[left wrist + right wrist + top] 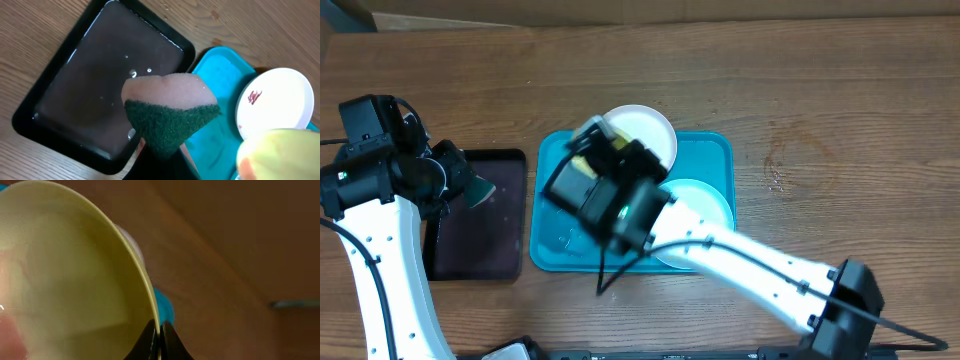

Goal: Clean dirty plates on tray and stack at the side
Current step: 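Lift the yellow plate off the blue tray with the right gripper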

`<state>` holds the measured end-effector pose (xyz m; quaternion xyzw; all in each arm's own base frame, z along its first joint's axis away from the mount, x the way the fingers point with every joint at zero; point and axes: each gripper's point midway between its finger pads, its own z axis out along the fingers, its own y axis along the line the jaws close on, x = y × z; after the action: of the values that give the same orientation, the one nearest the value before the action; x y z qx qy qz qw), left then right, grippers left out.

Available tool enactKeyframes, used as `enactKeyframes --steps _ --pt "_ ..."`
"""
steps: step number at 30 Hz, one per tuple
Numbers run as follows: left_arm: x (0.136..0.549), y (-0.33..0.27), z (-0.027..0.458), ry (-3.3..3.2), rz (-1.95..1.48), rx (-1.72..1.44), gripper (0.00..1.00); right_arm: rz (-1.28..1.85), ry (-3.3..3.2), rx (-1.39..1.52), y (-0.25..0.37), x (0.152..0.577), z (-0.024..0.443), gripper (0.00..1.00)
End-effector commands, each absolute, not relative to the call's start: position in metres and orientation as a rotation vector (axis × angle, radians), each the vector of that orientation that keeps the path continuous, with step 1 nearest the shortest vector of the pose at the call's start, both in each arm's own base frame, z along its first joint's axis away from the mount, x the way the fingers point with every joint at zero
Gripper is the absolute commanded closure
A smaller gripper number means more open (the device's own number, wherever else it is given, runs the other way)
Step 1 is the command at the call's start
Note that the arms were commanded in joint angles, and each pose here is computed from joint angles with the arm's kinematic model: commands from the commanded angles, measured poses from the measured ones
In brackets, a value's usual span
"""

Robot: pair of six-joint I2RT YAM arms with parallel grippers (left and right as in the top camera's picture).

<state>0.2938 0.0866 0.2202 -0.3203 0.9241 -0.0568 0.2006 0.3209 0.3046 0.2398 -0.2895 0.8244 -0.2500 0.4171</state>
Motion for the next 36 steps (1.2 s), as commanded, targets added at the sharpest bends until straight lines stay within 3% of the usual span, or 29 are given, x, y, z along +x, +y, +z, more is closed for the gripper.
enactKeyframes --steps 1,10,21,27,33,36 --pt "0.292 0.092 0.219 2.576 -0.125 -0.929 0.96 -0.849 1.803 -0.659 0.298 0.315 0.310 0.96" --pt "0.286 0.104 0.217 2.554 -0.090 -1.014 0.96 -0.840 1.704 -0.670 0.323 0.297 0.328 0.96" --pt "0.285 0.105 0.217 2.550 -0.122 -1.028 0.96 -0.694 1.780 -0.702 0.336 0.296 0.311 0.96" --pt "0.284 0.105 0.217 2.558 -0.120 -1.017 0.96 -0.460 1.970 -0.655 0.338 0.307 0.278 0.96" --pt "0.283 0.103 0.213 2.572 -0.123 -1.007 0.96 -0.169 2.278 -0.328 0.298 0.353 0.243 0.96" --pt "0.284 0.099 0.208 2.580 -0.163 -1.003 0.96 0.188 2.530 -0.037 0.278 0.372 0.216 0.96"
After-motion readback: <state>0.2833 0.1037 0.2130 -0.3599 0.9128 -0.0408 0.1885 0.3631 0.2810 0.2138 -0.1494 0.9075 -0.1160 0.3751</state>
